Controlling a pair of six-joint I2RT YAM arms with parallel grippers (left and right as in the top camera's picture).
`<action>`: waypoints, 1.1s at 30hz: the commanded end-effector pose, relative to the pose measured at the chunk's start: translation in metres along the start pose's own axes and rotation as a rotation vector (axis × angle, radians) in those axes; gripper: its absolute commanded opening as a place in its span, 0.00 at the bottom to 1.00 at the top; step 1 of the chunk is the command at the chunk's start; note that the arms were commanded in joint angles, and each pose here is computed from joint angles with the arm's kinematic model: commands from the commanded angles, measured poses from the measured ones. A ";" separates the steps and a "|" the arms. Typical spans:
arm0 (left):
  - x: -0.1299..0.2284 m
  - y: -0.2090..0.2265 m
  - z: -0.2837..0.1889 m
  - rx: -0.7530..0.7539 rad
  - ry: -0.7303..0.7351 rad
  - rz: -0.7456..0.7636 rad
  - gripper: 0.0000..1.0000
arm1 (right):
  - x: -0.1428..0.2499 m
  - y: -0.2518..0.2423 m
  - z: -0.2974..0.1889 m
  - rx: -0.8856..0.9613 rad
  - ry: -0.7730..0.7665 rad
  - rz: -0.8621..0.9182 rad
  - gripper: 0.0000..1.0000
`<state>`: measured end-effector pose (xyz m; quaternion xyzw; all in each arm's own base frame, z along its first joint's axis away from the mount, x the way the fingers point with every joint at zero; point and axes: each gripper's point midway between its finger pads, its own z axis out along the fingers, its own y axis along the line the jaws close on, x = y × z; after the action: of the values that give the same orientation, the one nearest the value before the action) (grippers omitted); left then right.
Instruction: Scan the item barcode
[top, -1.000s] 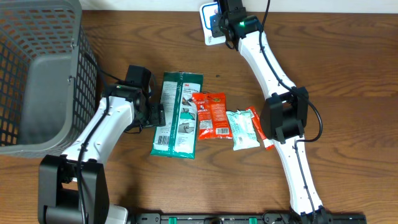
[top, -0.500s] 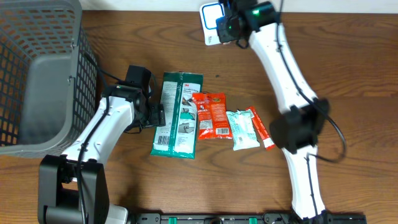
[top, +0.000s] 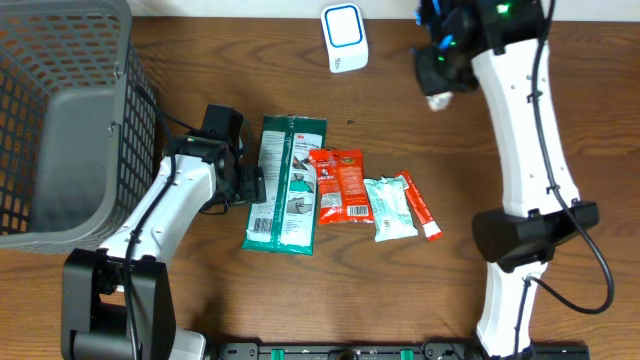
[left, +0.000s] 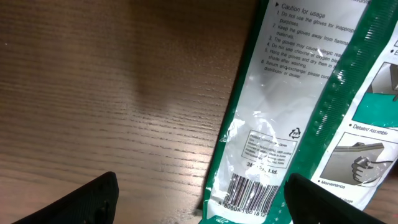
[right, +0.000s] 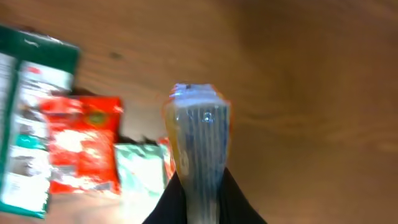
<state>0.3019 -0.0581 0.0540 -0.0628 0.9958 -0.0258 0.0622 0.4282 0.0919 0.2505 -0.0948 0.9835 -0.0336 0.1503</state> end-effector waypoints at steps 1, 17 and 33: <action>-0.001 0.001 -0.001 -0.008 -0.005 -0.003 0.86 | 0.011 -0.031 0.019 0.060 0.076 0.060 0.01; -0.001 0.001 -0.001 -0.008 -0.005 -0.003 0.86 | 0.105 -0.163 0.121 0.476 0.382 0.424 0.01; -0.001 0.001 -0.001 -0.007 -0.005 -0.003 0.87 | 0.184 -0.233 0.177 0.839 0.436 0.457 0.01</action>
<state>0.3020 -0.0581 0.0540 -0.0630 0.9957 -0.0259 0.0626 0.3577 -0.1578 0.0474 0.1886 0.9121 -0.3624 -0.0336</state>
